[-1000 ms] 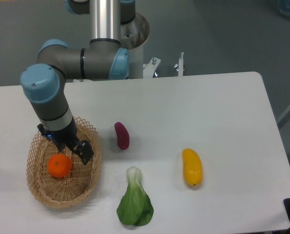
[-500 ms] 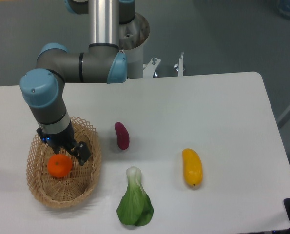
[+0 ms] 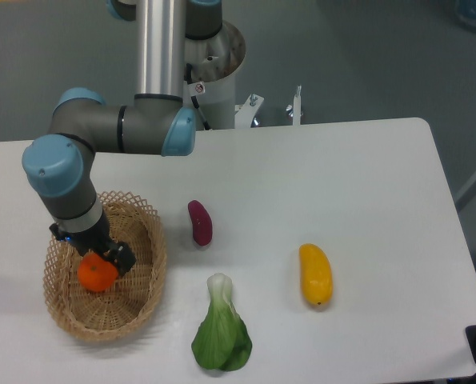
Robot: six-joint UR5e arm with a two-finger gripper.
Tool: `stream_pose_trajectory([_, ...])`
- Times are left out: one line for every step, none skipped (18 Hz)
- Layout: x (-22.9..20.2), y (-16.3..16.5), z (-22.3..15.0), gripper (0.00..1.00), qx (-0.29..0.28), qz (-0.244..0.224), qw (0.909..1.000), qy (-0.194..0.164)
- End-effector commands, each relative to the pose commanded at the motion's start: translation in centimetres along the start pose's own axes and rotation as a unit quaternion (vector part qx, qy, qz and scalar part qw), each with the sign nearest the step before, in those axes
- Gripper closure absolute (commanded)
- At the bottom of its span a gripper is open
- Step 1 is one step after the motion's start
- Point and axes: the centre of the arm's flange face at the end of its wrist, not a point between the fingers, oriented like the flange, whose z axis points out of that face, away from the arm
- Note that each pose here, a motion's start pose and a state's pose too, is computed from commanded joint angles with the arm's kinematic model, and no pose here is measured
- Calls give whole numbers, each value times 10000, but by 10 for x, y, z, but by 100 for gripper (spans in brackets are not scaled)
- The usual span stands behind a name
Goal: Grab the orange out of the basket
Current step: 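Close the gripper around the orange in the basket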
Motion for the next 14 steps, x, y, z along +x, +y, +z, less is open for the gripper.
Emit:
stream_pose_trajectory([2,-2,2,0,-6,8,10000,5])
stream_pose_trajectory([3,-3,4,0,-10,16,10000,15])
stream_pose_trajectory([3,-5,7,0,-24,1,10000,21])
stream_pose_trajectory([3,-8,9,0,-2,0,10000,13])
stream_pose_trajectory([7,-9,12,0,-7,31,10000,18])
stream_pose_trajectory([7,-10,12,0,1,38,10000,16])
stream_pose_trajectory([7,-12,11,0,15,46,10000,11])
stream_pose_trajectory([7,-12,15,0,-6,54,10000,19])
stream_pose_trajectory([6,-13,13,0,8,54,10000,14])
stream_pose_trajectory([6,-13,15,0,-9,54,10000,12])
stream_pose_trajectory([6,-12,16,0,-23,62,10000,17])
stream_pose_trajectory([6,-12,17,0,-31,55,10000,20])
stream_pose_trajectory([6,-12,20,0,-57,56,10000,14])
stream_pose_trajectory([6,-12,24,0,-84,57,9999,8])
